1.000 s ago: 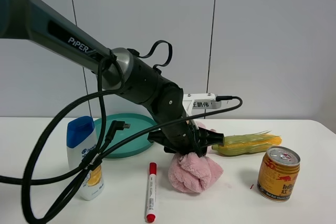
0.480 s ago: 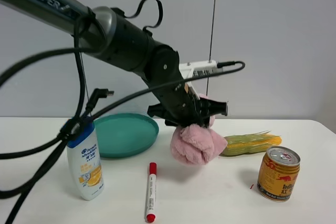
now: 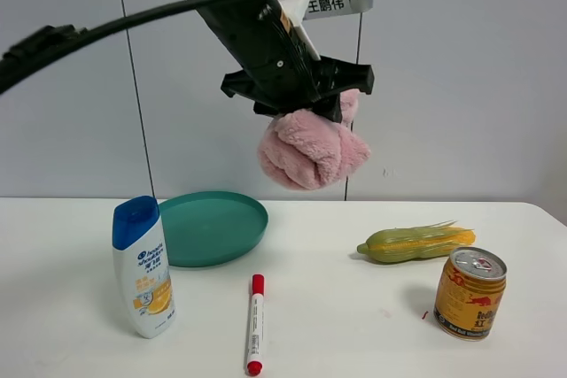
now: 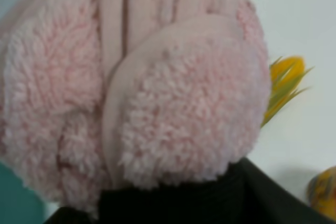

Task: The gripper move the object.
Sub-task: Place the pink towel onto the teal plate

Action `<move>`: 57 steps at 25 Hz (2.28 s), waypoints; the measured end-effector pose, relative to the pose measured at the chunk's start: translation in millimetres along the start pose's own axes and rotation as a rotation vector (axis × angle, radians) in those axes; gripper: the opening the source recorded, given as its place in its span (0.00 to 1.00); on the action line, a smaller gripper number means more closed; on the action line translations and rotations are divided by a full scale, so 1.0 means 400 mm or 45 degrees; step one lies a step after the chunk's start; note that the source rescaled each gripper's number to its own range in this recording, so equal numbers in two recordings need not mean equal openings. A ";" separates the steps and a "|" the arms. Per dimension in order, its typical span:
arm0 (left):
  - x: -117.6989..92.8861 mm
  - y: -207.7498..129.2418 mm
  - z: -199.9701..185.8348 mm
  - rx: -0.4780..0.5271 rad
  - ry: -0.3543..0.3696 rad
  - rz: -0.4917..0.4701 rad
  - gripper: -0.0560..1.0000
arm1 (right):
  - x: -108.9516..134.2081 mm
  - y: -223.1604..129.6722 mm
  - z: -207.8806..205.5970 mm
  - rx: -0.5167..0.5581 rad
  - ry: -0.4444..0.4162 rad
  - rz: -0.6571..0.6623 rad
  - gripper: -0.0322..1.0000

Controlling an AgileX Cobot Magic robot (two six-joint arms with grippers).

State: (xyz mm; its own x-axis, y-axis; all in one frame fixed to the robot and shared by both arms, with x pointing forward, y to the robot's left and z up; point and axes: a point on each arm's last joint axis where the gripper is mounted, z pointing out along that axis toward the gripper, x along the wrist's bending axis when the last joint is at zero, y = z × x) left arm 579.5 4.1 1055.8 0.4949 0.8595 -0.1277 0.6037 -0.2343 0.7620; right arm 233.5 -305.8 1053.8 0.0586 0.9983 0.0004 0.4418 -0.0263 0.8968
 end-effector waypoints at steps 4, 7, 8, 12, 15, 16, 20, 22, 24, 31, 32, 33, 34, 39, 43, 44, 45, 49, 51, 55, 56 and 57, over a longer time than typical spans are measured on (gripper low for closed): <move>0.061 0.005 -0.025 0.086 0.094 0.086 0.05 | 0.000 0.000 0.000 0.000 0.000 0.000 1.00; 0.119 0.013 -0.034 0.109 0.153 0.101 0.05 | 0.000 0.000 0.000 0.000 0.000 0.000 1.00; 0.140 0.016 -0.035 0.112 0.172 0.096 0.05 | 0.000 0.000 0.000 0.000 0.000 0.000 1.00; 0.217 0.025 -0.040 0.115 0.239 0.053 0.05 | 0.000 0.000 0.000 0.000 0.000 0.000 1.00; 0.256 0.043 -0.051 0.096 0.261 -0.008 0.05 | 0.000 0.000 0.000 0.000 0.000 0.000 1.00; 0.264 0.050 -0.055 0.085 0.262 -0.023 0.05 | 0.000 0.000 0.000 0.000 0.000 0.000 1.00; 0.289 0.070 -0.066 0.044 0.253 -0.044 0.05 | 0.000 0.000 0.000 0.000 0.000 0.000 1.00; 0.303 0.071 -0.066 0.039 0.259 -0.034 0.05 | 0.000 0.000 0.000 0.000 0.000 0.000 1.00; 0.320 0.069 -0.057 0.038 0.265 -0.046 0.05 | 0.000 0.000 0.000 0.000 0.000 0.000 1.00; 0.381 0.027 0.014 0.123 0.296 -0.104 0.05 | 0.000 0.000 0.000 0.000 0.000 0.000 1.00; 0.387 0.020 0.025 0.136 0.298 -0.107 0.05 | 0.000 0.000 0.000 0.000 0.000 0.000 1.00; 0.391 0.014 0.034 0.149 0.300 -0.104 0.05 | 0.000 0.000 0.000 0.000 0.000 0.000 1.00; 0.395 0.006 0.045 0.164 0.302 -0.101 0.05 | 0.000 0.000 0.000 0.000 0.000 0.000 1.00; 0.406 -0.016 0.105 0.216 0.301 -0.097 0.05 | 0.000 0.000 0.000 0.000 0.000 0.000 1.00; 0.413 -0.019 0.140 0.231 0.300 -0.081 0.05 | 0.000 0.000 0.000 0.000 0.000 0.000 1.00; 0.414 -0.021 0.150 0.236 0.300 -0.074 0.05 | 0.000 0.000 0.000 0.000 0.000 0.000 1.00; 0.419 -0.026 0.171 0.250 0.300 -0.070 0.05 | 0.000 0.000 0.000 0.000 0.000 0.000 1.00; 0.448 -0.055 0.207 0.296 0.314 -0.089 0.05 | 0.000 0.000 0.000 0.000 0.000 0.000 1.00; 0.470 -0.072 0.220 0.326 0.327 -0.103 0.05 | 0.000 0.000 0.000 0.000 0.000 0.000 1.00; 0.502 -0.090 0.229 0.357 0.345 -0.117 0.05 | 0.000 0.000 0.000 0.000 0.000 0.000 1.00; 0.508 -0.091 0.228 0.358 0.349 -0.121 0.05 | 0.000 0.000 0.000 0.000 0.000 0.000 1.00; 0.510 -0.091 0.228 0.356 0.350 -0.120 0.05 | 0.000 0.000 0.000 0.000 0.000 0.000 1.00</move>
State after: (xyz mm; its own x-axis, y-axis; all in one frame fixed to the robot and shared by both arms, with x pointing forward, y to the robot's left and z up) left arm 715.4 146.5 944.1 0.2663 0.9638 0.0146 0.8042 -0.2305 0.5479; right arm 233.5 -305.8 1053.8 0.0586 0.9983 0.0004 0.4418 -0.0263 0.8968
